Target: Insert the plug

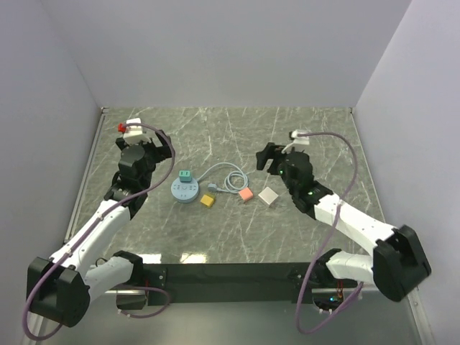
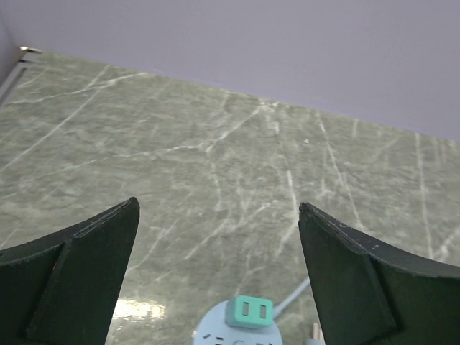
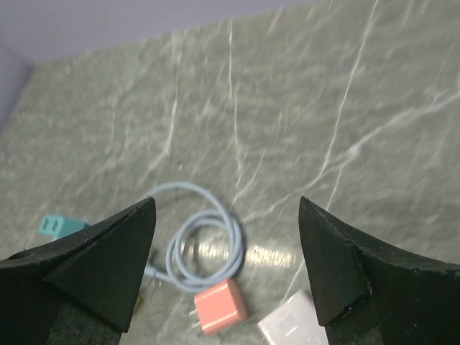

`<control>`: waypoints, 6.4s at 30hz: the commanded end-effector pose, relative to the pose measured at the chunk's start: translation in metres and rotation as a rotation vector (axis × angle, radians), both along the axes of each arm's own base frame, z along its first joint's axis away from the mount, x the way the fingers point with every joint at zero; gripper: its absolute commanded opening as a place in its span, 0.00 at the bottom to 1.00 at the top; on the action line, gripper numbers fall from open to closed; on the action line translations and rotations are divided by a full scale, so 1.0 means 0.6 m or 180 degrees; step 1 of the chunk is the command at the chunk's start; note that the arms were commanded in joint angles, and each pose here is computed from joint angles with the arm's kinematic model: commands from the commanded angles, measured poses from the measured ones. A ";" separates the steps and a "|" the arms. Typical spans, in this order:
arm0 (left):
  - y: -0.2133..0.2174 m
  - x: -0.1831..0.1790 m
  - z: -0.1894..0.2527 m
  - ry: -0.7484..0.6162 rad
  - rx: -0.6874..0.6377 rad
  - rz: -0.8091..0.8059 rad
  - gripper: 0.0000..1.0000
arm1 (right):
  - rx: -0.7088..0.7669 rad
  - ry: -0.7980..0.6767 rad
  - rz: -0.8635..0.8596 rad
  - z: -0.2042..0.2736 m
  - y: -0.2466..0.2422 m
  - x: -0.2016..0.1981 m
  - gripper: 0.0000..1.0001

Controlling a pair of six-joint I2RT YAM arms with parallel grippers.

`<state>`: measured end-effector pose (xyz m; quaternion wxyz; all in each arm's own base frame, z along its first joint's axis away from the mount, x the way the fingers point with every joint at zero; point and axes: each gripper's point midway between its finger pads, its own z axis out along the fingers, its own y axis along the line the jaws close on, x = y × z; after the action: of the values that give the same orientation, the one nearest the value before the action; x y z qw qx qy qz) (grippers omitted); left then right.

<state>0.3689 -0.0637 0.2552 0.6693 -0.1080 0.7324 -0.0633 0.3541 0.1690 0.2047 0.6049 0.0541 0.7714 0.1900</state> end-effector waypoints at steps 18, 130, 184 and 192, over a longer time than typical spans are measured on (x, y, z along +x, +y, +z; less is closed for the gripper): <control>-0.094 0.006 0.026 -0.0213 -0.0076 -0.0674 0.99 | -0.0827 0.1061 0.0409 -0.174 0.030 -0.046 0.92; -0.310 -0.085 0.060 -0.1389 -0.1353 -0.1535 0.59 | 0.1579 0.0311 0.2012 0.151 0.315 -0.102 0.23; -0.390 -0.338 0.101 -0.1540 -0.0574 -0.4533 0.00 | 0.0024 -0.1516 0.3589 0.183 0.163 -0.230 0.93; -0.395 -0.344 0.102 -0.1574 -0.0582 -0.4651 0.00 | 0.0227 -0.1388 0.4271 0.173 0.182 -0.268 0.85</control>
<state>0.1729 -0.3019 0.2756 0.5582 0.3453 0.5078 -0.5580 0.2084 0.2758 0.2881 0.5043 -0.4134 0.5411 0.5310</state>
